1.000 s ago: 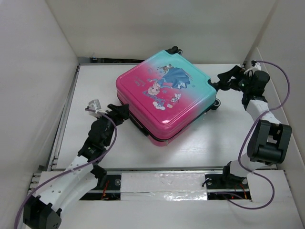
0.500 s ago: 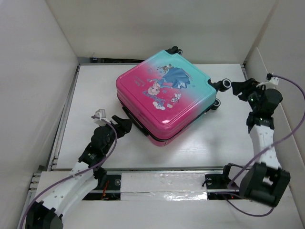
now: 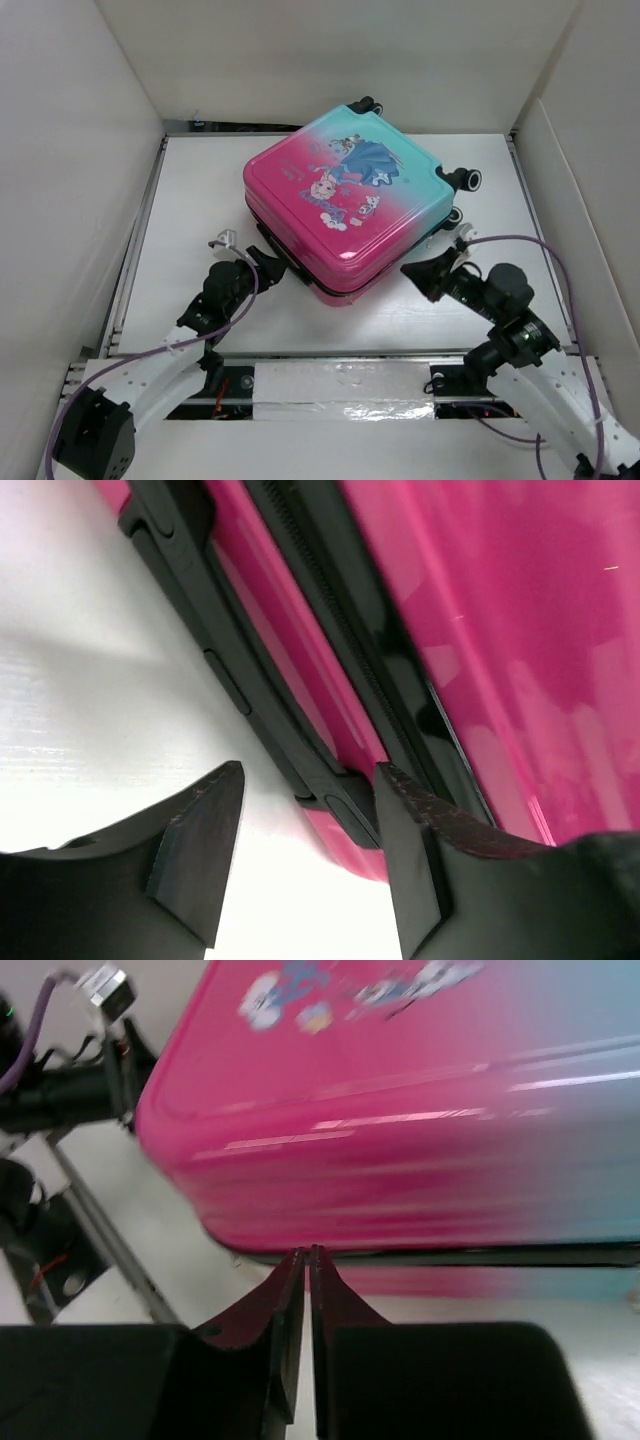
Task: Pack the luggage
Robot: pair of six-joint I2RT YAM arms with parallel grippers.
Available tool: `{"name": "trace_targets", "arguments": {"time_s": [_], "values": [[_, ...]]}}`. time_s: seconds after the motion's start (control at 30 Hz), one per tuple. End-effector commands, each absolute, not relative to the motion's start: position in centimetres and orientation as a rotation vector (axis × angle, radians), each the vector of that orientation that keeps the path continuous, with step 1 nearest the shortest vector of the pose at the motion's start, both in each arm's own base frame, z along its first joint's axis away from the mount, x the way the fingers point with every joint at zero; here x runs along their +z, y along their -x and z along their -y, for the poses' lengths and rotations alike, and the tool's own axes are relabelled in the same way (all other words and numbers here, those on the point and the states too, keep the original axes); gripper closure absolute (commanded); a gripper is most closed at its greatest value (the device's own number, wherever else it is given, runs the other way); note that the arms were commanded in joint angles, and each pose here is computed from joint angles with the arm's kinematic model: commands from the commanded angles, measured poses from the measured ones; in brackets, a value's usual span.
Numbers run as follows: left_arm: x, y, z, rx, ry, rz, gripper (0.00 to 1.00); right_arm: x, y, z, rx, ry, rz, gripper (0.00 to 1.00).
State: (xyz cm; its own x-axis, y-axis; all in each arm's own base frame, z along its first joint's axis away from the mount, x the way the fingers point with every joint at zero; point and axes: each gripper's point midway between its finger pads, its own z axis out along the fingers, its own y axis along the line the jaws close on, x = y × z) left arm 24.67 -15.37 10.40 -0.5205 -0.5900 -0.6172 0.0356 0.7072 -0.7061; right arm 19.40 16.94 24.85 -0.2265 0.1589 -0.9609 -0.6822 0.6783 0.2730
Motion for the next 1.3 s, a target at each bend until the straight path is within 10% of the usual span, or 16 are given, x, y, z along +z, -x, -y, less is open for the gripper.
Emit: {"name": "trace_targets", "arguments": {"time_s": [0.0, 0.3, 1.1, 1.27], "values": [[11.8, -25.8, 15.9, -0.887, 0.432, -1.911, 0.48, 20.6, -17.7, -18.8, 0.829, 0.491, -1.739, 0.85], [11.2, -27.2, 16.9, -0.907, 0.447, -1.923, 0.46, 17.0, -13.1, -26.2, 0.764, 0.599, -1.796, 0.41], [10.7, -28.7, 18.0, -0.942, 0.431, -1.893, 0.61, 13.4, -17.8, -28.9, 0.56, 0.172, -1.754, 0.46], [10.3, -28.8, 18.2, -0.949, 0.425, -1.902, 0.66, 13.9, -18.8, -28.9, 0.559, 0.119, -1.733, 0.59]]}}
